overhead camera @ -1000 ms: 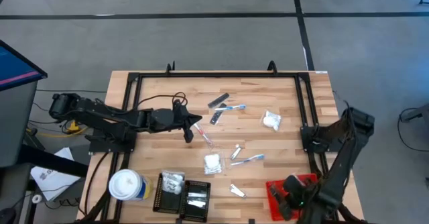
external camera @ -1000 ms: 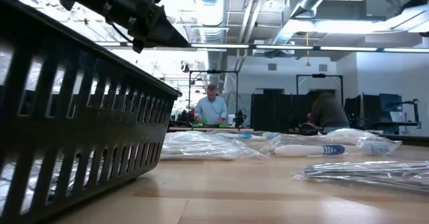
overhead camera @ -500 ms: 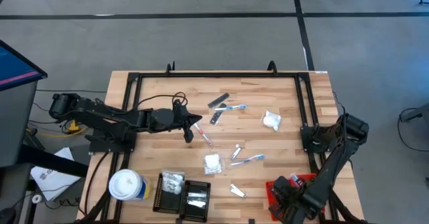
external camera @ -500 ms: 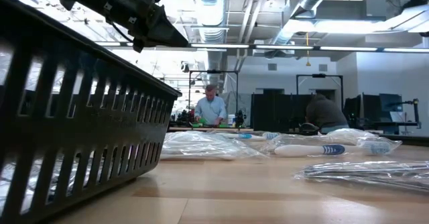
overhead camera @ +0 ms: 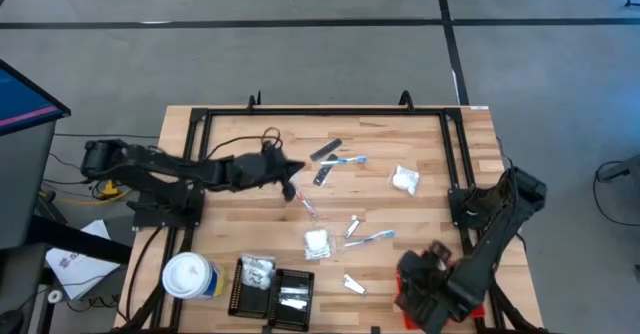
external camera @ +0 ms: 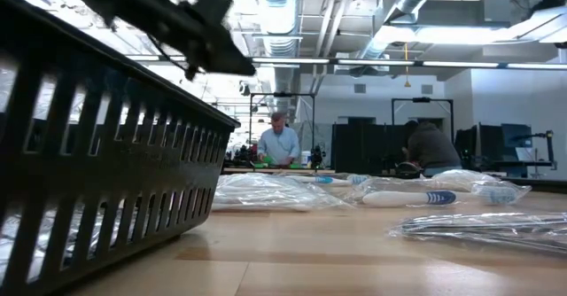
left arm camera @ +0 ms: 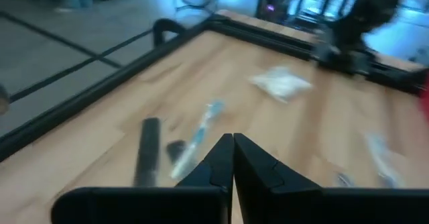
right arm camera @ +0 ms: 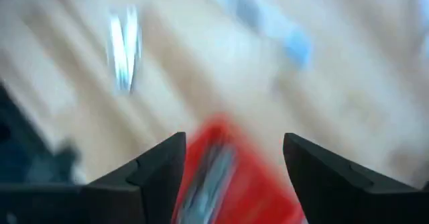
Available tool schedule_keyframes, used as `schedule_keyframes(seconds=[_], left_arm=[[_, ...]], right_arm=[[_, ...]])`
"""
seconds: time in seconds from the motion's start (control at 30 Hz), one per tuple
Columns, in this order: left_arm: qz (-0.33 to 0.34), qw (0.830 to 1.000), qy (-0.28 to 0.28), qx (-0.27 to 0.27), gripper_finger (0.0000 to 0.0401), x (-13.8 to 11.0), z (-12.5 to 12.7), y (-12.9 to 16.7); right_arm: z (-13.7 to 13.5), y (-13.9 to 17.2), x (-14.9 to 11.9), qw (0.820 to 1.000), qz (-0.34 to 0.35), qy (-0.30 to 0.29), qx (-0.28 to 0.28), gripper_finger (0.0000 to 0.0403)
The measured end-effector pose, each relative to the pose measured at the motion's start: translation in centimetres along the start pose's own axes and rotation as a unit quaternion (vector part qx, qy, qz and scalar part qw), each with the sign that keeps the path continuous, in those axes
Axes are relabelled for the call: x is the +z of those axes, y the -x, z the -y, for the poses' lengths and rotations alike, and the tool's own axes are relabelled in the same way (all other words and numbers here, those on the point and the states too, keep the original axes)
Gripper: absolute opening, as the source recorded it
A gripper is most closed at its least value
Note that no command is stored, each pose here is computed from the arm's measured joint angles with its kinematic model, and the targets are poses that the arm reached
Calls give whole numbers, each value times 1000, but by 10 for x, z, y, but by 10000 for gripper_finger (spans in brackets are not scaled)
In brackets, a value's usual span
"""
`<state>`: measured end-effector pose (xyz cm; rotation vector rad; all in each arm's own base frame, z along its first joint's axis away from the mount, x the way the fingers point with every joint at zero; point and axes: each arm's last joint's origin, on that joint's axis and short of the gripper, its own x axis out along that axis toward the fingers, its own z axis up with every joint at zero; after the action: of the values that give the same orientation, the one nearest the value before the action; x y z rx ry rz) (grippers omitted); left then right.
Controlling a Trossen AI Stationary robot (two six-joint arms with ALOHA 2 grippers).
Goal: Pick & Place Travel size toiletries
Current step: Put the black hair comb into the left red bin
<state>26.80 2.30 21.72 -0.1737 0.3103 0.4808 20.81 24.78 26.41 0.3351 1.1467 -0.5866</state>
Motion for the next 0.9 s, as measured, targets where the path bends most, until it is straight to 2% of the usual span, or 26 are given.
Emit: schedule_keyframes(seconds=[0.17,0.3,0.5,0.67,0.73,0.9], left_arm=[[-39,996,59,53,2,7,-25,-62],[-131,984,79,91,2,21,-44,-111],[-237,959,87,130,1,43,-67,-168],[-253,952,110,130,1,55,-83,-190],[-259,950,127,122,1,52,-88,-196],[-313,926,156,139,1,19,-94,-209]], right_arm=[[6,14,39,987,143,56,-41,235],[8,18,51,969,223,86,-61,220],[10,33,39,948,298,104,-48,193],[7,45,17,929,346,127,-26,166],[7,48,11,928,349,132,-18,158],[6,52,2,916,376,142,-11,144]])
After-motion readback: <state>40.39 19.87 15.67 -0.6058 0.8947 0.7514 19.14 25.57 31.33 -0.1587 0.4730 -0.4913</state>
